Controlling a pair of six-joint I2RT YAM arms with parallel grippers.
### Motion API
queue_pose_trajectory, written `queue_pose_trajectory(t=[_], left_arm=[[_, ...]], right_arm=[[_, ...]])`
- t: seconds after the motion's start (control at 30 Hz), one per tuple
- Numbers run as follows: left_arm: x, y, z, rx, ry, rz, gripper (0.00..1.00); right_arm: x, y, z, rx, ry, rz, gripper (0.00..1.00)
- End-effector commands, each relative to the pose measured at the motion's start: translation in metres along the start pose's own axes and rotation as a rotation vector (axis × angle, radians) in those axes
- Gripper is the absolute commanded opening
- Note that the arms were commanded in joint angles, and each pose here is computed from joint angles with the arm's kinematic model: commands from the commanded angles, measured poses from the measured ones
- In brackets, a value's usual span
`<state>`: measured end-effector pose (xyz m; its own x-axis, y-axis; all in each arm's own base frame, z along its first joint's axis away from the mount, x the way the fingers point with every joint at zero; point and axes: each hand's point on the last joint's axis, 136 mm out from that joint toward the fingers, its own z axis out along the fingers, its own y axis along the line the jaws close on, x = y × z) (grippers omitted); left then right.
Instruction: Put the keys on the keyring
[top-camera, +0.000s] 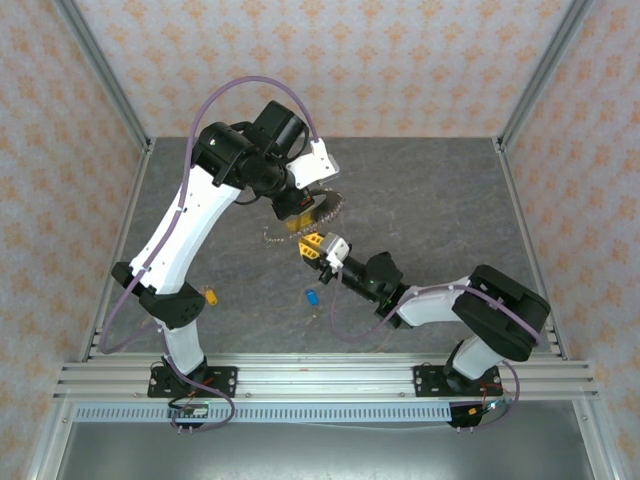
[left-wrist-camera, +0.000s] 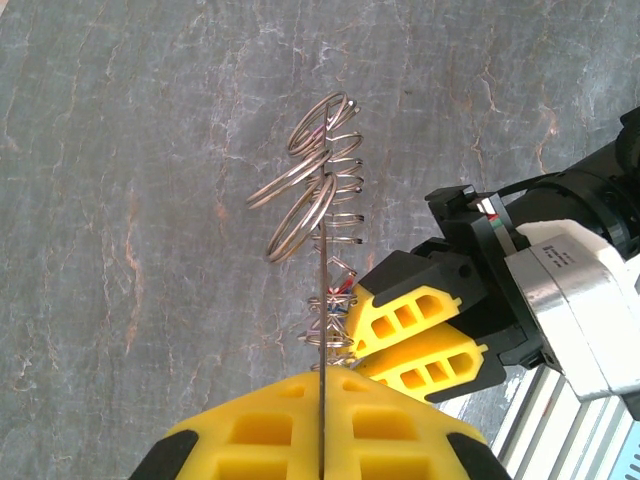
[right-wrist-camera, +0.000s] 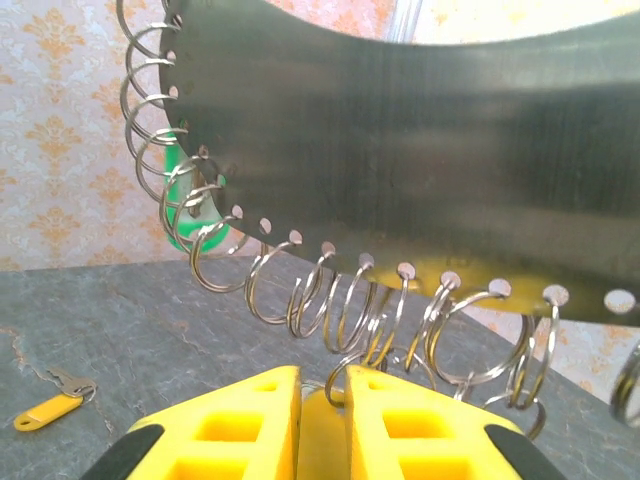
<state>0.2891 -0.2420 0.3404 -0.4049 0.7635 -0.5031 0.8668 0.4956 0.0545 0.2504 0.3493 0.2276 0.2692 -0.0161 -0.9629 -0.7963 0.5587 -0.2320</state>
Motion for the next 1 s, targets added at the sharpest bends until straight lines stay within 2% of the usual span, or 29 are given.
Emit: queue_pose_trajectory(t=[0.0,0.2,0.5,0.7,0.97], left_arm=[[0.000,-0.006,-0.013,-0.004,-0.026,0.006,0.00],[0.000,-0.006,-0.013,-0.003,-0.028,0.007,0.00],[0.000,-0.004,-0.013,-0.015,-0.028,0.005,0.00],[-0.001,-0.004,-0.013,-0.015,-0.029,0.004,0.00],[0.000,-0.004,-0.013,-0.013,-0.025,0.000,0.00]], right_arm=[[-0.016,0.005,-0.003,-0.034,-0.042,-0.023,0.18],[-0.020,0.003,-0.002,-0.029,-0.041,-0.054,0.17],[-0.006,0.008,-0.015,-0.045,0.019,-0.069,0.18],[-0.021,0.018,-0.017,-0.088,0.008,-0.117,0.18],[-0.039,0.008,-0.008,-0.037,-0.049,-0.136,0.18]])
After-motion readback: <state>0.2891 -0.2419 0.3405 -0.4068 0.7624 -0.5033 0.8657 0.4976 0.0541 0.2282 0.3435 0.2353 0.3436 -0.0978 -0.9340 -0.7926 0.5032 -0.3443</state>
